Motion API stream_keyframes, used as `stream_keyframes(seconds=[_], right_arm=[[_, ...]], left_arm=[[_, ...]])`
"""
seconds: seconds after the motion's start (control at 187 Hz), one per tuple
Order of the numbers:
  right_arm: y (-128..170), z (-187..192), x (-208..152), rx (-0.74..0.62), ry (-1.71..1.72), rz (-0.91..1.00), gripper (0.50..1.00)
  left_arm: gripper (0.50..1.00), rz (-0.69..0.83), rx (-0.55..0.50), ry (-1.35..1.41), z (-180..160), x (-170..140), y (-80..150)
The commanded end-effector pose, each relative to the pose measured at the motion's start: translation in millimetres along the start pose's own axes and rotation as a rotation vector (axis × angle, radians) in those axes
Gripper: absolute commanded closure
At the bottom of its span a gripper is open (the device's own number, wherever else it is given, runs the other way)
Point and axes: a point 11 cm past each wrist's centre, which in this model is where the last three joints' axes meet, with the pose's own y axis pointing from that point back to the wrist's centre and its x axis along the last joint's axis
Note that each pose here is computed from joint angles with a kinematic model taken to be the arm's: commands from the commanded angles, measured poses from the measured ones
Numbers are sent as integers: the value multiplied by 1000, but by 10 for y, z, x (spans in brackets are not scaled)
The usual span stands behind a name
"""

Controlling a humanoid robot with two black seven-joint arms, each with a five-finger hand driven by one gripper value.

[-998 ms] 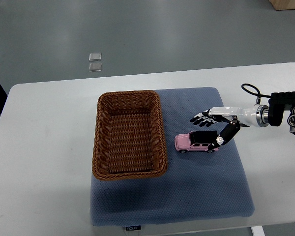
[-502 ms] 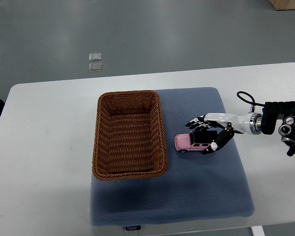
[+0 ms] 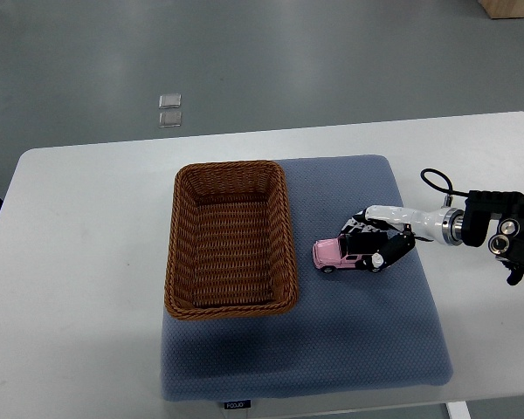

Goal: Place pink car in brown basket
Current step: 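Lower the right hand onto the pink car and close fingers around it, then lift the pink car up off the mat with the right hand, then carry the car over the wicker basket and lower it inside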

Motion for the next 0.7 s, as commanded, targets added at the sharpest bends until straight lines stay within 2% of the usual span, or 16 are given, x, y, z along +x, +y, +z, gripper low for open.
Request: stream_keyframes(seconds=[0.0,0.277,0.443,0.523,0.63,0.683,0.688,0.694], right_arm=[[66,-8,96,5,5,13,1000],[541,-422,865,68,54,92,1000],[600,-874,1176,157,68,135,1000],[510,-1059,1204,190,86,137,1000],[131,-1344,1128,234,92,100,1000],[131,-1344,1128,234,92,100,1000],[-88,-1437,1027,236,94,68,1000],[-90,-1438,1026,237,94,68,1000]], left_arm=[[500,-1,-1,0,5,-4,0],[500,-3,0,0,-3,-10,0],[500,-4,-1,0,7,-14,0],[500,-4,-1,0,7,-14,0],[500,-4,-1,0,7,-14,0],[500,-4,-1,0,7,-14,0],[500,-4,-1,0,7,-14,0],[500,-4,-1,0,7,-14,0]])
